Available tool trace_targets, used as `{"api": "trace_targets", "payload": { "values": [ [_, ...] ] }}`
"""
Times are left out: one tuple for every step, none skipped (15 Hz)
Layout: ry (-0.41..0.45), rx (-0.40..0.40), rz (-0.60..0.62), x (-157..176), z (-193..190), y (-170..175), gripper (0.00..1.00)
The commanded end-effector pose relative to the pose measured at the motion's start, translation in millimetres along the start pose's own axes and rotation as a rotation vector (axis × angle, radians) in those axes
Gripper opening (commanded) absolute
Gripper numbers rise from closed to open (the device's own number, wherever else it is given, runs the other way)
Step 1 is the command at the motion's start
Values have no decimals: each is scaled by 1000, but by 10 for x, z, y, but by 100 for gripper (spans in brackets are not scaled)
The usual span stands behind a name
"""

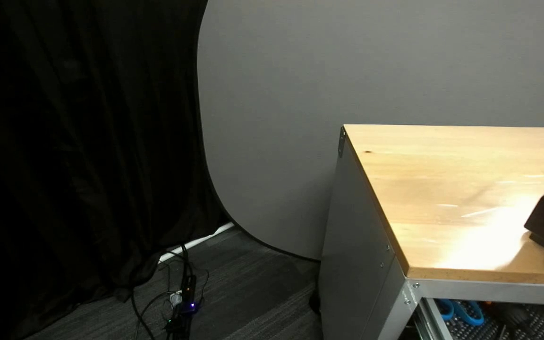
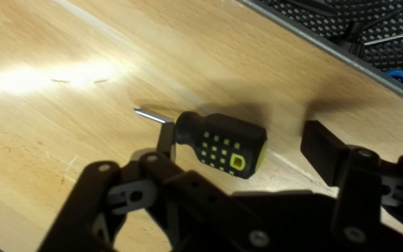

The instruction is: Put the black object in the topmost drawer and close the drawer

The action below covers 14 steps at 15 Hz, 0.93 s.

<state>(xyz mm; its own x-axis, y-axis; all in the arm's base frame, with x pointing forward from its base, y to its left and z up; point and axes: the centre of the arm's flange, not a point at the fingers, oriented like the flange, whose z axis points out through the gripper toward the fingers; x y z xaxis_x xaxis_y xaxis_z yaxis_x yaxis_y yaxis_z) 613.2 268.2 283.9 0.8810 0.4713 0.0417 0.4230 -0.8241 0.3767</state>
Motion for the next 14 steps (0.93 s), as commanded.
{"api": "trace_targets", "payload": {
  "values": [
    [35, -3, 0, 135, 15, -20, 58],
    [36, -3, 0, 140, 23, -24, 50],
    [39, -7, 4, 153, 15, -5, 42],
    [41, -8, 9, 157, 7, 18, 35],
    [40, -10, 14, 157, -8, 32, 28],
    [26, -16, 21, 132, -26, 37, 28],
    [-3, -12, 33, 99, -53, 61, 28],
    [-20, -18, 46, 48, -75, 85, 28],
    [-48, -25, 55, 0, -93, 102, 28],
    [-79, -32, 70, -64, -122, 122, 28],
    [-113, -44, 90, -139, -154, 134, 28],
    [-147, -65, 111, -225, -186, 146, 28],
    [-181, -79, 138, -311, -228, 151, 28],
    [-209, -90, 164, -379, -257, 155, 28]
  ]
}}
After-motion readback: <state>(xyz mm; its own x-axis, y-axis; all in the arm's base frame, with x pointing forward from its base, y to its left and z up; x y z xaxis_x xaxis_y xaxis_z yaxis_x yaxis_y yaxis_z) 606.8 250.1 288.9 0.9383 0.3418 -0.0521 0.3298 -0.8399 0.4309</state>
